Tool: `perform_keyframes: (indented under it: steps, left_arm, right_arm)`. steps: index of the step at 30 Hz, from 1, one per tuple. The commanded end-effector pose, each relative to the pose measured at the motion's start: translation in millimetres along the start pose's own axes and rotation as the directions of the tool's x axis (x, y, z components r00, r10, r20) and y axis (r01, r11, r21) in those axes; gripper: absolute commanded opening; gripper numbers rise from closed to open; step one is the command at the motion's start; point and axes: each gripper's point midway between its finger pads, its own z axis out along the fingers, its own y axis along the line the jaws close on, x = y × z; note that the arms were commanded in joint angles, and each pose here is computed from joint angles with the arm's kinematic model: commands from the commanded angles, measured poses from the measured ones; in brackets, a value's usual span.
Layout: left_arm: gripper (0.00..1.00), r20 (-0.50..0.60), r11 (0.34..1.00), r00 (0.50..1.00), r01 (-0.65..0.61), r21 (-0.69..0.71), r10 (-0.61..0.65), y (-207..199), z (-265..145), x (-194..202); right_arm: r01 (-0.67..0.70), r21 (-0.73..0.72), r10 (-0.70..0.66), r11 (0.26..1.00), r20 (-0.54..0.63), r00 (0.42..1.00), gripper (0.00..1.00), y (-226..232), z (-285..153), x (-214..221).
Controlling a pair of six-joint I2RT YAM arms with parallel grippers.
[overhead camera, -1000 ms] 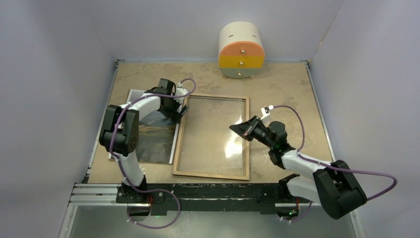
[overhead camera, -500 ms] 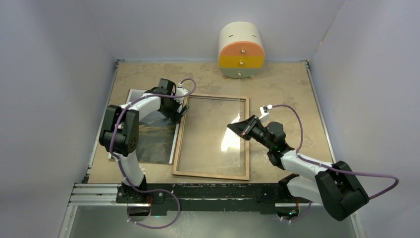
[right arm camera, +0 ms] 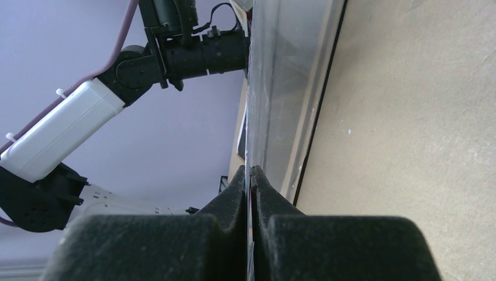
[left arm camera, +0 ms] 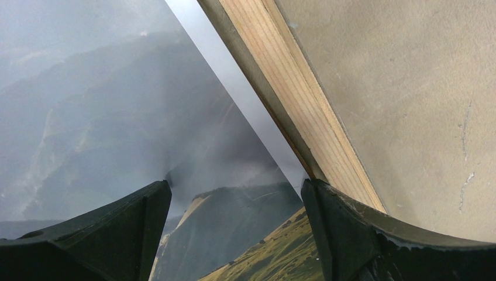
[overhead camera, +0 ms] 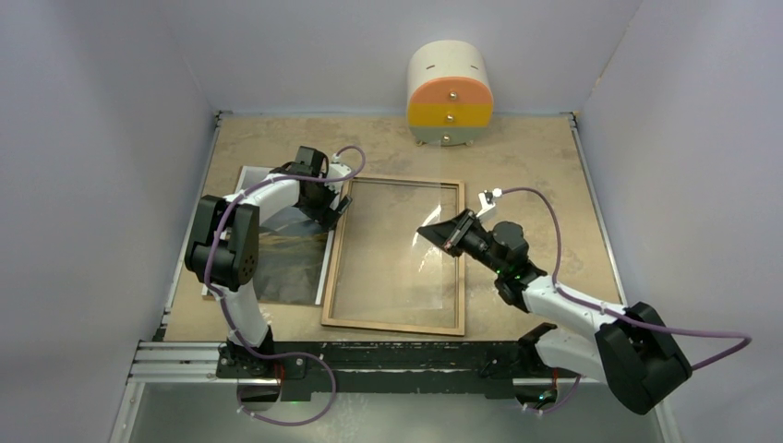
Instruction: Put the photo into the frame
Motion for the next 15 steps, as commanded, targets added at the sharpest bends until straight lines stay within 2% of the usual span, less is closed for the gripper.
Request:
perform_keyframes:
  steps: [1,15]
  left_arm:
    - [0.90,-0.054,0.999,0.998,0.014,0.037,-0.012,-17.0,7.3,16.2]
    - [0.90,-0.065,1.000,0.998,0.025,-0.005,-0.025,-11.5,9.0,22.7]
  right_arm:
    - [0.046,-0.067,-0.047,0.997,-0.019,0.999,0.00,26.1,9.2,0.4]
    - [0.079,-0.084,-0.082,0.993,-0.035,0.996,0.00,38.3,12.0,8.2]
